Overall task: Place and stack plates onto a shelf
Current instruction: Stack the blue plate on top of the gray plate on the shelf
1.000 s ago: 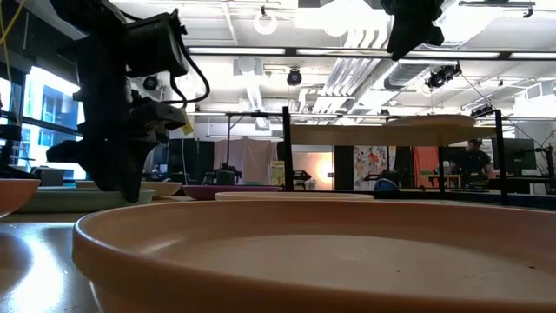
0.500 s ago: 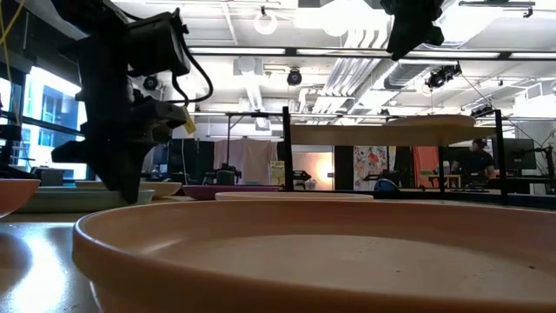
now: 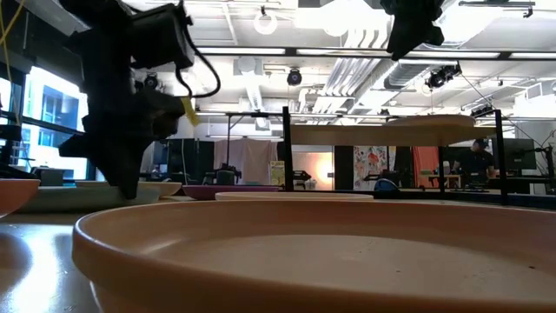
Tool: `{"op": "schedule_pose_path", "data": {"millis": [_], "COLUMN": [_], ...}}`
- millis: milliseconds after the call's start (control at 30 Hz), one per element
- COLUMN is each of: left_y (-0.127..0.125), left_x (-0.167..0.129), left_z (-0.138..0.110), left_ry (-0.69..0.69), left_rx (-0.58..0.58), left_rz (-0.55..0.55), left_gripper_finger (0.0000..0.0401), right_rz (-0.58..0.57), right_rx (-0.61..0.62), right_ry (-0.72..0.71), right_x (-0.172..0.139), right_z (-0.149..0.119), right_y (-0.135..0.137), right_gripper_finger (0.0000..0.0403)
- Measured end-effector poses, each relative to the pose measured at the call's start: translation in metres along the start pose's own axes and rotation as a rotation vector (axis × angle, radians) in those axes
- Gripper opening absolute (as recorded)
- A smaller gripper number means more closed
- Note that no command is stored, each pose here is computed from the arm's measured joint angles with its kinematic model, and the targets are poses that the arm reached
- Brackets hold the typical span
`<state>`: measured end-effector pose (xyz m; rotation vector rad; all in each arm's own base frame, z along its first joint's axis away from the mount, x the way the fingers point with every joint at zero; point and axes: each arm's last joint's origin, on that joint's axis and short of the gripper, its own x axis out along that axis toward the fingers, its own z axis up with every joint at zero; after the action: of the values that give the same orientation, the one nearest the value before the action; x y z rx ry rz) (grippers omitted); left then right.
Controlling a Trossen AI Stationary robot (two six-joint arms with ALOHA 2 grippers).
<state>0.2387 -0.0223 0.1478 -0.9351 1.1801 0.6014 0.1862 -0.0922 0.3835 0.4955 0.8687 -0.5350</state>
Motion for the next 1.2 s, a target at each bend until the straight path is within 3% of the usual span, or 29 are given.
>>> {"op": "schedule_pose_path", "data": {"millis": [500, 933, 1200], "left_y": [-0.021, -0.046, -0.058], "left_x": [-0.026, -0.048, -0.063], "left_z": [-0.007, -0.016, -0.018], "left_ry": [0.072, 0.075, 0.071], "left_rx": [0.222, 0.572, 0.732], "left_rz": [0.059, 0.008, -0.012], "left_gripper_finger": [0.0006, 0.0006, 0.0006], "right_rz": [0.001, 0.105, 0.153], "right_rx": [-0.054, -0.145, -0.273], "right_ry": [0.000, 0.024, 0.018], "right_x": [0.000, 0.000, 0.000], "right_z": [0.000, -0.001, -0.004], "right_y": [0.000, 0.003, 0.017], "right_gripper_finger": [0.0106, 0.0106, 0.0106]}}
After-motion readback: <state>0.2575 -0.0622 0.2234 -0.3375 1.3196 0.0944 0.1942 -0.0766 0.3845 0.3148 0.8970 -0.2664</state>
